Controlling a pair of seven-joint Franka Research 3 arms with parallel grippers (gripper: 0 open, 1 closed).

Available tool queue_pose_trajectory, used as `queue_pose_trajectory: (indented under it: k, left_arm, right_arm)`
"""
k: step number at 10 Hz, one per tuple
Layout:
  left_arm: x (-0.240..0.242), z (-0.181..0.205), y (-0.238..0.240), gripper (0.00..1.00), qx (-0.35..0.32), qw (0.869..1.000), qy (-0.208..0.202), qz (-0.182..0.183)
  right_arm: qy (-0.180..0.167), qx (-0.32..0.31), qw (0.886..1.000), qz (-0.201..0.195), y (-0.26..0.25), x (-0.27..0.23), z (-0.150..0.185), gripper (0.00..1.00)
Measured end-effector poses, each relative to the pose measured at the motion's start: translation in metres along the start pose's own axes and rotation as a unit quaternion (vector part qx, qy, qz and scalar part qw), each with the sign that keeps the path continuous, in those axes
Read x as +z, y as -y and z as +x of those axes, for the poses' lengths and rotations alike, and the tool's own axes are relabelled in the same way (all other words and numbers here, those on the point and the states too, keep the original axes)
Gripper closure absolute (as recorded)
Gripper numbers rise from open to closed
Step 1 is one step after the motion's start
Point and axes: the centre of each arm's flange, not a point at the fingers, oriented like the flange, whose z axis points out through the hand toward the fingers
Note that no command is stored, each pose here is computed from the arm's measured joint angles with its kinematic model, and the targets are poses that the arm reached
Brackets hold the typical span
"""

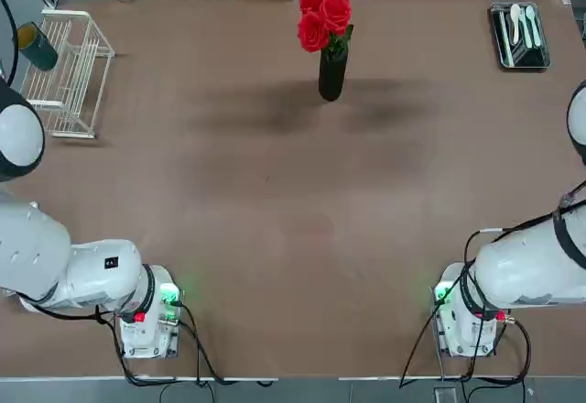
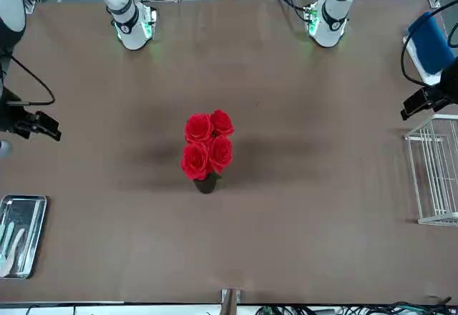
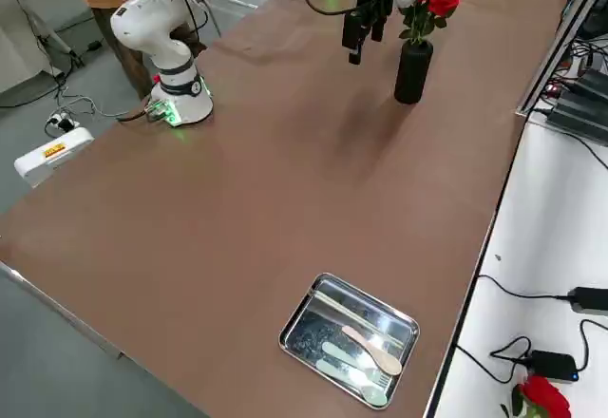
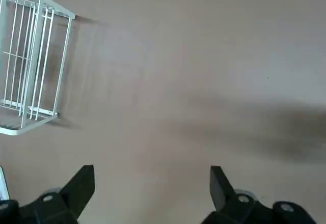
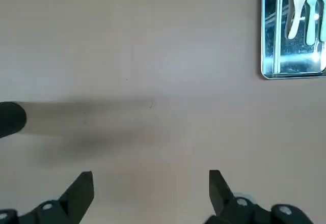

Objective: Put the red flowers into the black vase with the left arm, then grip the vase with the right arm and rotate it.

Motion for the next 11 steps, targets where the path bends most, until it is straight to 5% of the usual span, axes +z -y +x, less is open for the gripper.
queue_pose_trajectory:
  k: [11]
  left_arm:
    - [0.0,0.0,0.0001,0.0,0.0,1.0,0.0,0.0]
  right_arm:
    - [-0.003,0.015,1.0,0.002,0.003,-0.0009,0.0006,0.0]
